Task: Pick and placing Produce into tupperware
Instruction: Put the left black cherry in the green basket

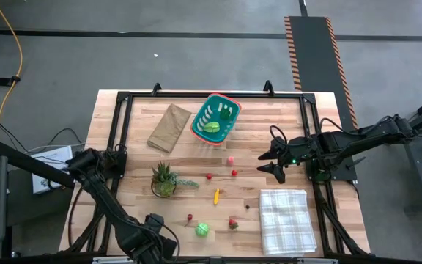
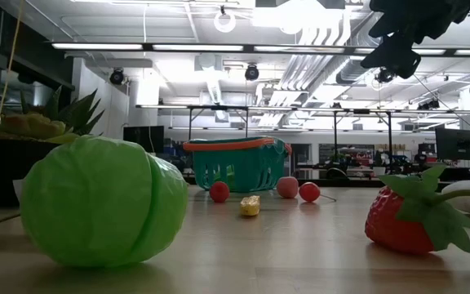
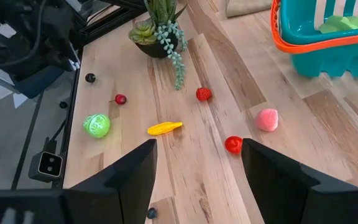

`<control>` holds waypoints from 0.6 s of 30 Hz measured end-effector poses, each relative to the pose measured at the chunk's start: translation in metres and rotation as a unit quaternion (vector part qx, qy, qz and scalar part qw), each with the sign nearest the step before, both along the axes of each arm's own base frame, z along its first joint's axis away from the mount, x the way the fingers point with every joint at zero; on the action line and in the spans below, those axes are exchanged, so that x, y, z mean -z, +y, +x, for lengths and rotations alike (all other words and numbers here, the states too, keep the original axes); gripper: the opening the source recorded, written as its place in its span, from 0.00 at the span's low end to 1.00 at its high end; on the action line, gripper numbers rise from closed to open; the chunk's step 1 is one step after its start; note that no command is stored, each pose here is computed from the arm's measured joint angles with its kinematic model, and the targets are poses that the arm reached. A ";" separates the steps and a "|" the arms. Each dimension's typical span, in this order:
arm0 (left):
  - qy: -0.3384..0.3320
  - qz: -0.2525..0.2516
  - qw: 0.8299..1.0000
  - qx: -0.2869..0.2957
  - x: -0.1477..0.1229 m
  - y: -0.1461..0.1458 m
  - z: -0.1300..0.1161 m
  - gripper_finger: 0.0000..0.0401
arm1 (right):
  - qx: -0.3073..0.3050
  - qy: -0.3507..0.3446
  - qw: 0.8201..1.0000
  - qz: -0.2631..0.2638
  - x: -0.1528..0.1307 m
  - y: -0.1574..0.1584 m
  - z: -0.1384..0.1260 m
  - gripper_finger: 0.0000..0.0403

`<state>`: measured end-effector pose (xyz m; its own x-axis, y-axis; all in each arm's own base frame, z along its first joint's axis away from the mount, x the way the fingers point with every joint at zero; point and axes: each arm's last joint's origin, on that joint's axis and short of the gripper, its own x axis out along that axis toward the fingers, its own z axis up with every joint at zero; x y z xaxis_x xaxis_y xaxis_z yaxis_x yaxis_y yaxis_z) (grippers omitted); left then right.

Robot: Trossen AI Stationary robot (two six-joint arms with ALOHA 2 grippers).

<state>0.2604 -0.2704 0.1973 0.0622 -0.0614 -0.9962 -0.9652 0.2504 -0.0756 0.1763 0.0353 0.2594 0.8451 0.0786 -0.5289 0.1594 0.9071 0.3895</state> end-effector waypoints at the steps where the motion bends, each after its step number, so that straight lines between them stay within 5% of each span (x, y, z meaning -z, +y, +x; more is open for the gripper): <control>1: 0.003 -0.003 1.000 0.000 0.003 -0.001 0.001 0.34 | 0.000 0.000 1.000 0.000 0.000 0.000 0.000 0.56; 18: 0.008 0.010 1.000 -0.004 0.029 -0.008 0.008 0.35 | 0.000 0.002 1.000 0.000 0.000 0.000 0.000 0.56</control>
<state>0.2686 -0.2787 0.1684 0.0456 -0.0403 -0.9981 -0.9683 0.2439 -0.0541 0.1762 0.0353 0.2591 0.8433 0.0789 -0.5317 0.1602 0.9073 0.3887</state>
